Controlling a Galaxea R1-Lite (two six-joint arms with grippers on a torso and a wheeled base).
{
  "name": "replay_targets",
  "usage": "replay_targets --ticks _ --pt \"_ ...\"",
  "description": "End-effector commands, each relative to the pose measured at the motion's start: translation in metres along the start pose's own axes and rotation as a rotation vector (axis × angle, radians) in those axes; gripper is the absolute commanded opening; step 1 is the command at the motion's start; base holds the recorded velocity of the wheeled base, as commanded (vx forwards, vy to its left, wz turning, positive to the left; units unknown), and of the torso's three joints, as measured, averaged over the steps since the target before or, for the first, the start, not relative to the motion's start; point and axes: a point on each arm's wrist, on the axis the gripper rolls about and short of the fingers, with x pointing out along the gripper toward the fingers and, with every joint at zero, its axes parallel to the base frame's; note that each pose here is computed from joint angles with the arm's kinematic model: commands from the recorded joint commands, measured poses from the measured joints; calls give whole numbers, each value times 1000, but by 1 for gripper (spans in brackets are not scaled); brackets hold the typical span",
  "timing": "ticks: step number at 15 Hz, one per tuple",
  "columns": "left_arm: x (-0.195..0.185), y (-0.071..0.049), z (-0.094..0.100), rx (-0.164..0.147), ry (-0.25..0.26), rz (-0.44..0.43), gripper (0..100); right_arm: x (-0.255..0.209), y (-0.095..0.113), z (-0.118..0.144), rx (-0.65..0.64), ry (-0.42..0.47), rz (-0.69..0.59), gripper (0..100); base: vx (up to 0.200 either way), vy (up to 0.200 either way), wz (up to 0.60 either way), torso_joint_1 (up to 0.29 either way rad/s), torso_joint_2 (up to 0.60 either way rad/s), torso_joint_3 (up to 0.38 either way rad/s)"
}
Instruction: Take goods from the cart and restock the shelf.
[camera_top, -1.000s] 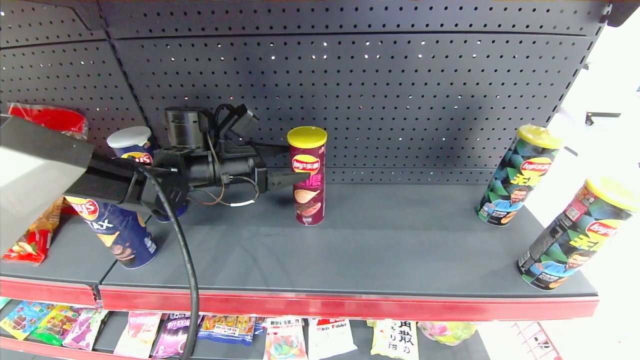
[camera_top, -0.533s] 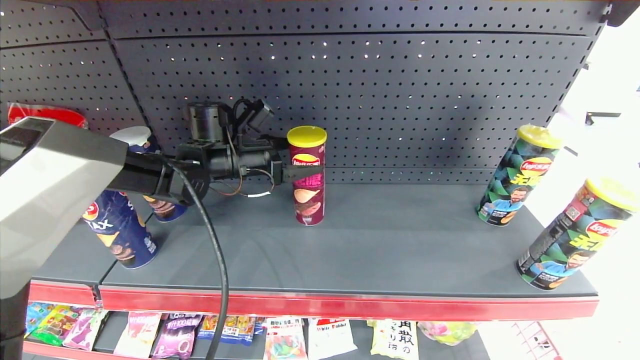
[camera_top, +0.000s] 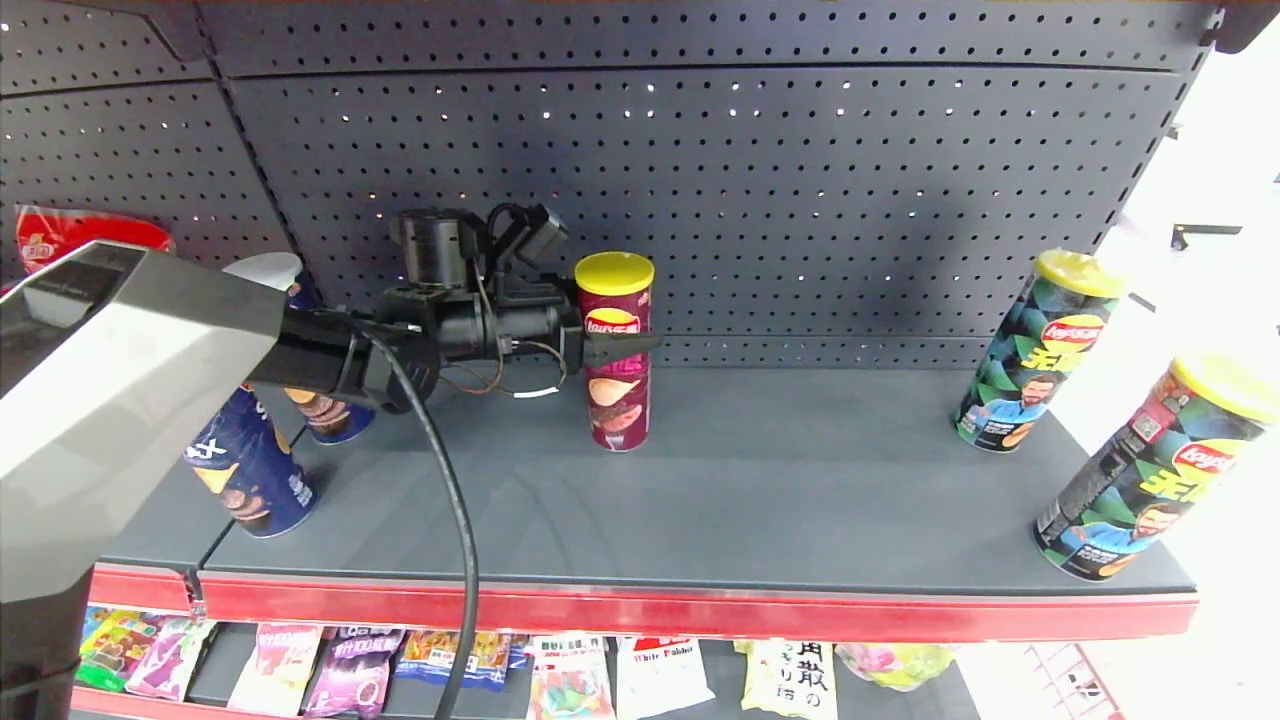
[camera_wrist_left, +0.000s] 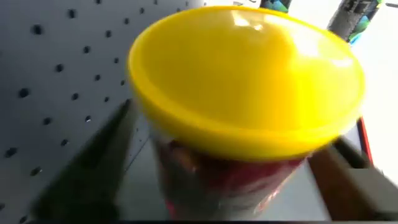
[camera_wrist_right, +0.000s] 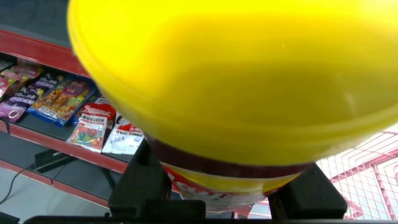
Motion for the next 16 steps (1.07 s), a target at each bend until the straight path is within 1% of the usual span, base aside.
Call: replay_targets --ticks 1,3,4,5,6,7,8,9,10,11,12,13,15,16 --pt "1 -1 2 3 -3 -2 0 0 0 0 1 1 -5 0 0 0 0 0 0 0" --pt "3 -9 5 1 -3 -17 0 0 0 0 -1 -1 -4 0 0 0 0 0 0 0" --pt "4 -15 10 3 -6 -26 0 0 0 0 1 1 -4 0 0 0 0 0 0 0" --pt "2 -19 12 -2 -3 -31 0 0 0 0 1 1 -5 0 0 0 0 0 0 0" --pt "-3 -26 16 -4 -2 -35 0 0 0 0 1 1 -4 0 0 0 0 0 0 0" --pt "-12 -38 20 -16 9 -40 0 0 0 0 1 1 -4 0 0 0 0 0 0 0" --pt "-17 -44 22 -22 14 -39 0 0 0 0 1 1 -4 0 0 0 0 0 0 0" --pt "-29 -56 25 -31 23 -34 0 0 0 0 1 1 -4 0 0 0 0 0 0 0" --pt "-29 -56 25 -31 23 -34 0 0 0 0 1 1 -4 0 0 0 0 0 0 0" --pt "-41 -71 27 -40 36 -35 0 0 0 0 1 -1 -4 0 0 0 0 0 0 0" --pt "-43 -73 27 -40 36 -32 0 0 0 0 1 1 -4 0 0 0 0 0 0 0" --pt "-44 -79 28 -37 34 -38 0 0 0 0 1 0 -1 0 0 0 0 0 0 0" --pt "-43 -81 25 -35 33 -41 0 0 0 0 1 2 0 0 0 0 0 0 0 0" --pt "-39 -87 23 -34 32 -59 0 0 0 0 1 2 0 0 0 0 0 0 0 0"
